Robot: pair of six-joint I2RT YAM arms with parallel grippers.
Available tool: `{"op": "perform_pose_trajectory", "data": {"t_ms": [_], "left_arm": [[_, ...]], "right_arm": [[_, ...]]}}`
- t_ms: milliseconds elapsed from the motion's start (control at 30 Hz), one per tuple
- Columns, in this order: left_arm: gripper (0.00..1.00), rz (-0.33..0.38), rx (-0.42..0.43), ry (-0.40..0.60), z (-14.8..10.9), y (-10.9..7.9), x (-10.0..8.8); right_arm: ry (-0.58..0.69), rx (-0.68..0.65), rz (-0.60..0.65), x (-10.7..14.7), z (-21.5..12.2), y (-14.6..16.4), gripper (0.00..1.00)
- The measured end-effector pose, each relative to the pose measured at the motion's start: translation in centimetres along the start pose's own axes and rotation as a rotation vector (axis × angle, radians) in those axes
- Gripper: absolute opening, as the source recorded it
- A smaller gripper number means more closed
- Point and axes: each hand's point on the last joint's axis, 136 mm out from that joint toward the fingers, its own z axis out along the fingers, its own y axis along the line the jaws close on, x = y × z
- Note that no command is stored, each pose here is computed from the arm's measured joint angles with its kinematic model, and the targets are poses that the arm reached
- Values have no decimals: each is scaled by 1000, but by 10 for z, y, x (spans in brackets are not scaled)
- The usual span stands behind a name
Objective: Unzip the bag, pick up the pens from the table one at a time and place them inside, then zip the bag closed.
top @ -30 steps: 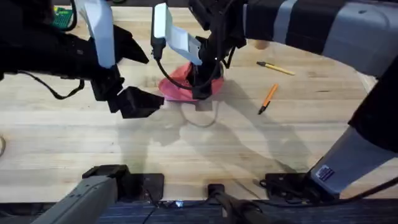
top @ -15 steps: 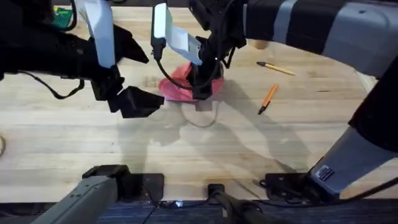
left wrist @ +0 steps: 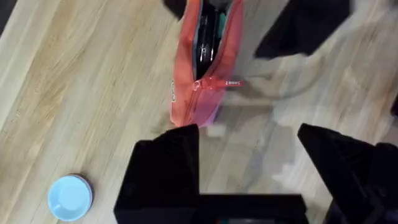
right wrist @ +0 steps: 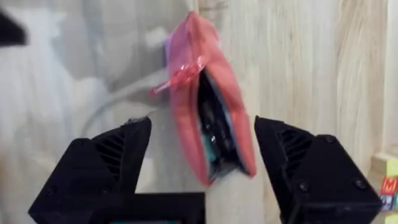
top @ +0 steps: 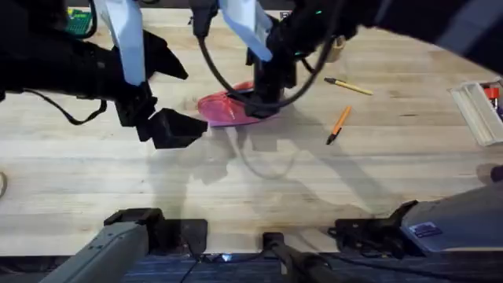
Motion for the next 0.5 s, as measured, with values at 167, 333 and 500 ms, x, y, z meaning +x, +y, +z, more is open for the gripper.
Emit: {"op": "perform_pose_trajectory", "data": {"t_ms": [167,333,500], "left_arm": [[993,0,0,0,0,0,0],[993,0,0,0,0,0,0],[993,0,0,0,0,0,0]], "right_arm": [[56,28,33,12,-27,9,995],[85,131,113,19,-53,3,996],[85,218,213,25,-82,0,996]]}}
